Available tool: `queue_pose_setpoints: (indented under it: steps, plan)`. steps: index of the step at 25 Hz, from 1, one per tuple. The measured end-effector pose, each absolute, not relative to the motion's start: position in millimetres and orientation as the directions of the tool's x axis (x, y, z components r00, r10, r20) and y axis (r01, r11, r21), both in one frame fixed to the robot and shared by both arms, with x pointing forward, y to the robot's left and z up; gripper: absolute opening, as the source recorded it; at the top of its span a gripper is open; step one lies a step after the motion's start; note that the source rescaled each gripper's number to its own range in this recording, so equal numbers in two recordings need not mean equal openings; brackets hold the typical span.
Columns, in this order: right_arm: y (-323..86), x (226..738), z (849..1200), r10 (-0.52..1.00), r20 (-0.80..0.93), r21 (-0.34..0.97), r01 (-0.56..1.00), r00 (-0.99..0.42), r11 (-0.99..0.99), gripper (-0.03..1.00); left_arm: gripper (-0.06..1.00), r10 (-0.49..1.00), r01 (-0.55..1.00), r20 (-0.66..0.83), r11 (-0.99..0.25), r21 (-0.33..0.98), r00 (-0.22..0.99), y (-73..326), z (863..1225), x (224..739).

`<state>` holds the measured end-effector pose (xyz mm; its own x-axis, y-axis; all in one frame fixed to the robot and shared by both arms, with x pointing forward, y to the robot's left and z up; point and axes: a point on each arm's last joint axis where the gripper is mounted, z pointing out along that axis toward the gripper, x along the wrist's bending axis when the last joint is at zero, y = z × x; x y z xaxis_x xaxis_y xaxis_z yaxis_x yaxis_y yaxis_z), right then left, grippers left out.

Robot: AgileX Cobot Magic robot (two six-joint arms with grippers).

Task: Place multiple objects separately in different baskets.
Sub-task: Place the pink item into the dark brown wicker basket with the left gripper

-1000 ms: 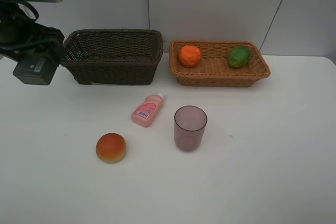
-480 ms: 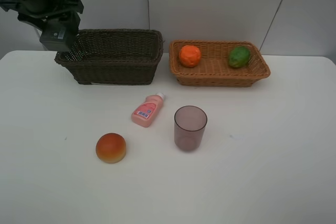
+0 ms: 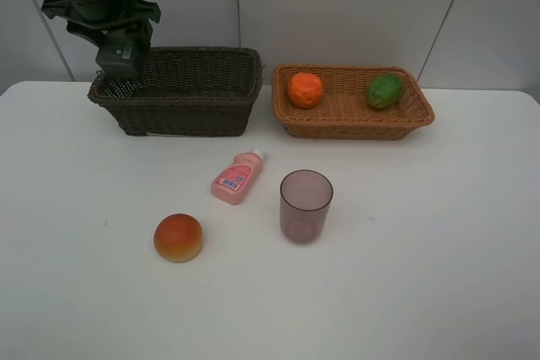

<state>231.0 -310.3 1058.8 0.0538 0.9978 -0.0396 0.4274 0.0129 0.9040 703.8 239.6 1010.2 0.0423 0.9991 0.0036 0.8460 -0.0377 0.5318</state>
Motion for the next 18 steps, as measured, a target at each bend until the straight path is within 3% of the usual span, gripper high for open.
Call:
queue_pose_setpoints:
  steps: [18]
  plan:
    - [-310.3,231.0,1058.8,0.998,-0.040,0.904,0.427,0.054,0.013,0.70,0.81,0.998,0.784,0.030,-0.057,0.618,0.049,236.0,965.3,731.8]
